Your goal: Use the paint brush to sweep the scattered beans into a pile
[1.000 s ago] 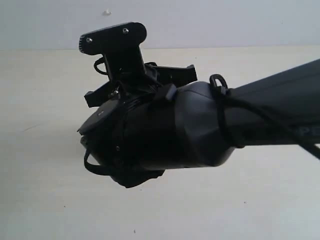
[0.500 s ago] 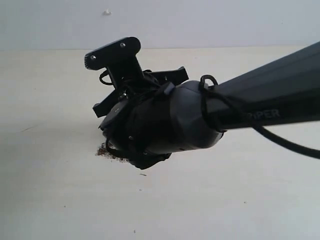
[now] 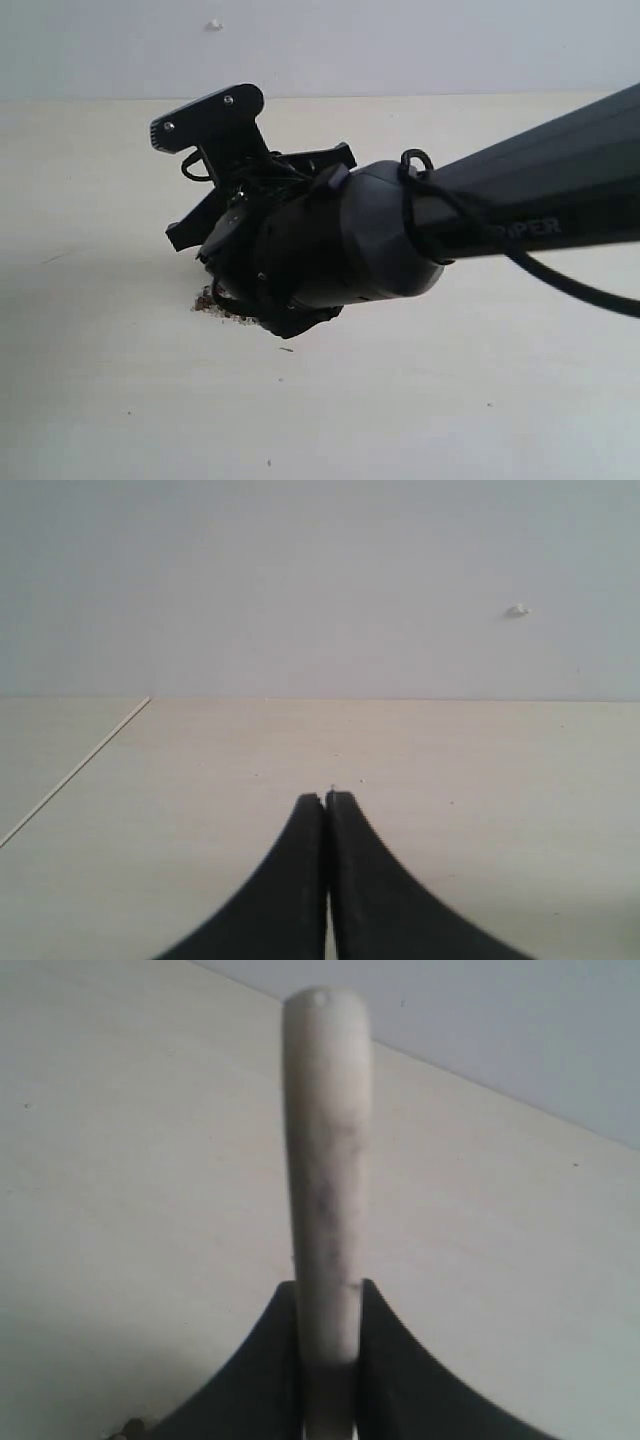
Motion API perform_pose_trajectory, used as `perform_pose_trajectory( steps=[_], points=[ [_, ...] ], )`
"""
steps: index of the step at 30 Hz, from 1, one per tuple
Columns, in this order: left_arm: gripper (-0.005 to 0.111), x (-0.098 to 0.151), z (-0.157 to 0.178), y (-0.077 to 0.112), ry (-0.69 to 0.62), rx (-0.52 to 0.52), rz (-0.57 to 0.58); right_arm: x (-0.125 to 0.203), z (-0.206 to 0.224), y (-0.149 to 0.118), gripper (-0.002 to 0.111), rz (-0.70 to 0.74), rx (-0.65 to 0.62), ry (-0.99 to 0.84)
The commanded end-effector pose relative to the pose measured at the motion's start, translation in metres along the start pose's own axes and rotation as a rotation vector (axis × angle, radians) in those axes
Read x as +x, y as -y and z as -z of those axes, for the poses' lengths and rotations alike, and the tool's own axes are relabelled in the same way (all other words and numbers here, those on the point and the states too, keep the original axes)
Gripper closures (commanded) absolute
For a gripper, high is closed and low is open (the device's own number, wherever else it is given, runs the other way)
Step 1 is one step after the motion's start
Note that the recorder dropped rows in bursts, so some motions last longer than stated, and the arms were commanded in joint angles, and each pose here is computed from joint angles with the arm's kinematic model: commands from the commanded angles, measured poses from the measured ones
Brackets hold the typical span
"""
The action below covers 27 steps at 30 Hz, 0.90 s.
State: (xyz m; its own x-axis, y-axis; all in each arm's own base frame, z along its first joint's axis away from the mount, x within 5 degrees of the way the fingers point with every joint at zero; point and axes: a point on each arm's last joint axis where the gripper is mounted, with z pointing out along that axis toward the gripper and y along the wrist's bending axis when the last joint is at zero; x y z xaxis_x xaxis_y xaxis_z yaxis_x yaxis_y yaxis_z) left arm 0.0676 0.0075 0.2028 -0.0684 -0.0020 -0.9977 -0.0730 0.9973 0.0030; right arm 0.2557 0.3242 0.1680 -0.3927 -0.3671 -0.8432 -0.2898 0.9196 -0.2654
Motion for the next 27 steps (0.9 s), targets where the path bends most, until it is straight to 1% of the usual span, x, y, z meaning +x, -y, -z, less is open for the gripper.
perform_pose_trajectory(
  steps=[1, 4, 7, 9, 12, 14, 16, 19, 21, 23, 24, 25, 27],
  points=[
    [0.107, -0.001, 0.0, 0.0, 0.006, 0.006, 0.013, -0.011, 0.009, 0.0, 0.108, -0.008, -0.015, 0.036],
    [0.107, -0.001, 0.0, 0.0, 0.006, 0.006, 0.013, -0.022, 0.019, 0.004, 0.108, -0.017, -0.014, 0.069],
    [0.107, -0.001, 0.0, 0.0, 0.006, 0.006, 0.013, -0.032, 0.027, 0.014, 0.108, -0.019, 0.028, 0.085],
    [0.107, -0.001, 0.0, 0.0, 0.006, 0.006, 0.013, -0.038, 0.034, 0.023, 0.108, -0.01, 0.085, 0.086],
    [0.107, -0.001, 0.0, 0.0, 0.006, 0.006, 0.013, -0.044, 0.043, 0.039, 0.108, 0.045, 0.184, 0.067],
    [0.107, -0.001, 0.0, 0.0, 0.006, 0.006, 0.013, -0.047, 0.048, 0.049, 0.108, 0.115, 0.206, 0.017],
    [0.107, -0.001, 0.0, 0.0, 0.006, 0.006, 0.013, -0.048, 0.048, 0.062, 0.108, 0.165, 0.202, -0.059],
    [0.107, -0.001, 0.0, 0.0, 0.006, 0.006, 0.013, -0.048, 0.04, 0.09, 0.108, 0.205, 0.15, -0.199],
    [0.107, -0.001, 0.0, 0.0, 0.006, 0.006, 0.013, -0.046, 0.033, 0.115, 0.108, 0.177, 0.088, -0.3],
    [0.107, -0.001, 0.0, 0.0, 0.006, 0.006, 0.013, -0.043, 0.027, 0.138, 0.108, 0.114, 0.021, -0.384],
    [0.107, -0.001, 0.0, 0.0, 0.006, 0.006, 0.013, -0.042, 0.023, 0.153, 0.108, 0.089, -0.046, -0.418],
    [0.107, -0.001, 0.0, 0.0, 0.006, 0.006, 0.013, -0.04, 0.019, 0.163, 0.108, 0.06, -0.084, -0.446],
    [0.107, -0.001, 0.0, 0.0, 0.006, 0.006, 0.013, -0.036, 0.013, 0.188, 0.108, -0.048, -0.172, -0.515]
  ],
)
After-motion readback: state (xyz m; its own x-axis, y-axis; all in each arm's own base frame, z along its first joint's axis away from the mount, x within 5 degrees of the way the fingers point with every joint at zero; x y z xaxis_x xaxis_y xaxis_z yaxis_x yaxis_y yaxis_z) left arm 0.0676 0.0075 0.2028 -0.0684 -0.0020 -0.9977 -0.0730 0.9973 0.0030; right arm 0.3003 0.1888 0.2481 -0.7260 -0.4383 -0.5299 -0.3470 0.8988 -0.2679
